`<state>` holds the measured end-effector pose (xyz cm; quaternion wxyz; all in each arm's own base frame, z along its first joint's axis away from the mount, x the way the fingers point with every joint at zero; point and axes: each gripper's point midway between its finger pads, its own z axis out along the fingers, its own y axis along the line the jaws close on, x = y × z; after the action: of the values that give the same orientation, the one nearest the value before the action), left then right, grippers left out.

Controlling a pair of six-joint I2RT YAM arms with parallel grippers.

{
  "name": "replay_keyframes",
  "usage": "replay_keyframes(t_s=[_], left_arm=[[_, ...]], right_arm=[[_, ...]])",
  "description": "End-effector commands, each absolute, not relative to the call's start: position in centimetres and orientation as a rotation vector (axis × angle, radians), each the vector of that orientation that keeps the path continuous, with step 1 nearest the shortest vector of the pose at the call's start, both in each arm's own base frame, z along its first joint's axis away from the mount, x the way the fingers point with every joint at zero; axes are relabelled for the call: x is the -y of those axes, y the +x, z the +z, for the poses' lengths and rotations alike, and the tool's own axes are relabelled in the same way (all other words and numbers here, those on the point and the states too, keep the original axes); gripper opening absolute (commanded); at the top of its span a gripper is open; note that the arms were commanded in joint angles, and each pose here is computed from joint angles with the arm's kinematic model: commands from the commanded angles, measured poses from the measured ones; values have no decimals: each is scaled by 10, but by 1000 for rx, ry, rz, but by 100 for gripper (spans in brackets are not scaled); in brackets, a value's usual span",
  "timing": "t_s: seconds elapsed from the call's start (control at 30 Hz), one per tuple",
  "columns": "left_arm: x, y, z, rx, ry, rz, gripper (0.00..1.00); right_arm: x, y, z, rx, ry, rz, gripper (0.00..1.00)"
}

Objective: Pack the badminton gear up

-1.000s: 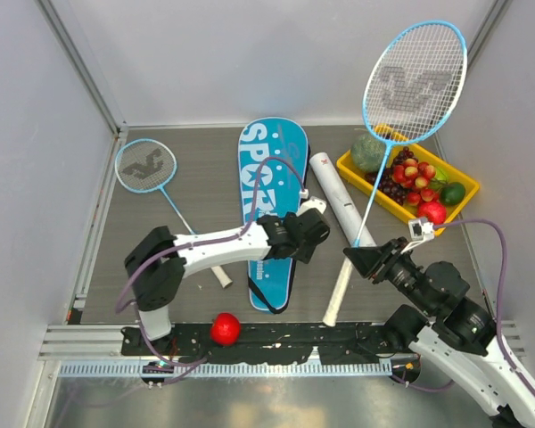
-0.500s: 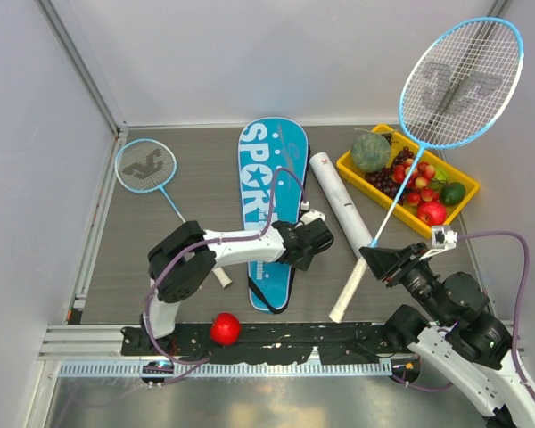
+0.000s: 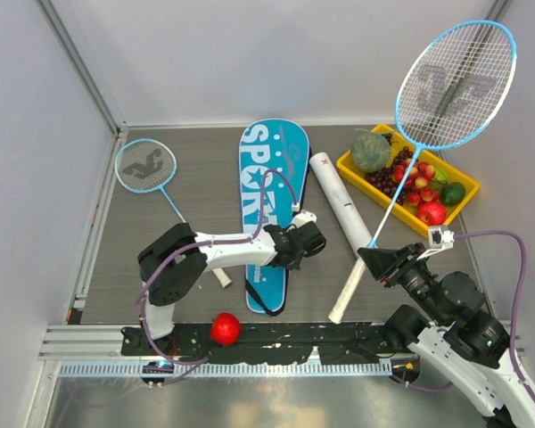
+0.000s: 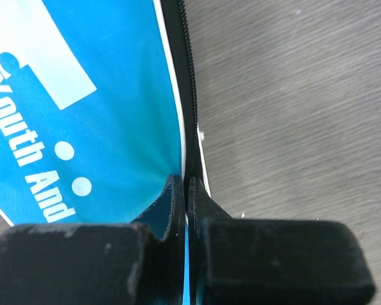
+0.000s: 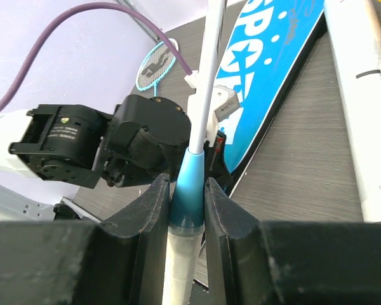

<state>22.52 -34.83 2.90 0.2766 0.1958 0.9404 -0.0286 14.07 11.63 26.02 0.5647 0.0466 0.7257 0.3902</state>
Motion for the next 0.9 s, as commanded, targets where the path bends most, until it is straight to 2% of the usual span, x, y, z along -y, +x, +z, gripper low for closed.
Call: replay_keyframes(t_s=[0.0, 0.17, 0.37, 0.6, 0.87], left_arm=[[351, 222, 61, -2483, 419, -235, 0], [357, 216, 80, -2466, 378, -402, 0], [344, 219, 85, -2469, 324, -379, 0], [339, 227, 103, -2427, 182, -524, 0], [328, 232, 118, -2381, 43, -613, 0]], right_arm=[[-131, 142, 270, -1662, 86, 995, 5], [-151, 143, 242, -1752, 50, 1047, 5], [-164, 138, 220, -1824, 22, 1094, 5], [-191, 121, 168, -2007, 19, 1249, 5], [-206, 109, 145, -2094, 44, 1370, 5]])
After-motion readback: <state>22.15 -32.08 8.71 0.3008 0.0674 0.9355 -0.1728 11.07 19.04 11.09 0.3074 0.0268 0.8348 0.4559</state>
